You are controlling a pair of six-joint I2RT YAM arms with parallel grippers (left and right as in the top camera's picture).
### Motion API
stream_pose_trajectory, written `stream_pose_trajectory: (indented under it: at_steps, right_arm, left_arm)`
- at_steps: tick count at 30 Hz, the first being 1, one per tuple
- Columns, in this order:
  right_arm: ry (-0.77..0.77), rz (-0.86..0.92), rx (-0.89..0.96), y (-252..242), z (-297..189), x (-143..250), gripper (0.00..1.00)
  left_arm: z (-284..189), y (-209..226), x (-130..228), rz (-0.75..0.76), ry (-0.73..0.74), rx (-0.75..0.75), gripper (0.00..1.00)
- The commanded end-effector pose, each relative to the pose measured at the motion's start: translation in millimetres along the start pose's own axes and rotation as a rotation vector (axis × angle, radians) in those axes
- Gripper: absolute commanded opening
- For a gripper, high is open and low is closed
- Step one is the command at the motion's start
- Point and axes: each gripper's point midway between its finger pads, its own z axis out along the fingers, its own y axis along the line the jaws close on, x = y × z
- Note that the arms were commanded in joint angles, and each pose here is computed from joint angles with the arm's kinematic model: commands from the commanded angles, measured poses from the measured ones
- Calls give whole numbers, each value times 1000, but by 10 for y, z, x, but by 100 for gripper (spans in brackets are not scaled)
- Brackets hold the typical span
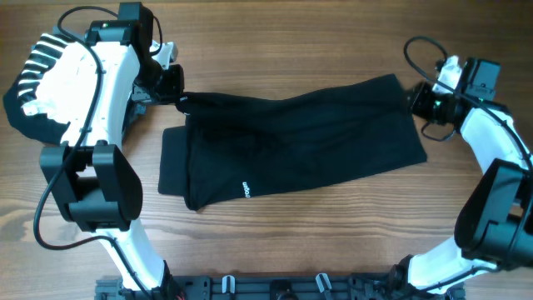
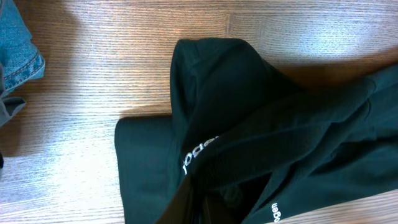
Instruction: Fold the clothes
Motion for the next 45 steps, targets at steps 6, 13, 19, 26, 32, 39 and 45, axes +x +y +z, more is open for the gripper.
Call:
stream_pose_trajectory:
  at_steps: [6, 13, 19, 26, 32, 39, 45]
  right_arm:
    - [291, 176, 100, -268, 78, 812, 4]
    - [392, 558, 605, -1045, -121, 1799, 4]
    - [427, 584, 877, -1236, -669, 1994, 4]
    - [157, 122, 362, -469, -656, 848, 21]
    - [-169, 48, 123, 87, -865, -3, 47]
    - [-189, 43, 223, -372, -220, -216, 48]
    - [-239, 18, 255, -548, 40, -358, 57]
  left_arm:
    - [-138, -7, -161, 24, -88, 8, 34]
    - [-145, -11, -231, 30, -116, 9, 71]
    - [-137, -6, -147, 31, -82, 7, 74]
    - [-140, -8, -182, 33, -96, 8, 78]
    - [-152, -110, -263, 43, -129, 64, 75]
    - [-154, -136, -267, 45, -131, 78, 74]
    - [-143, -288, -248, 70, -124, 114, 73]
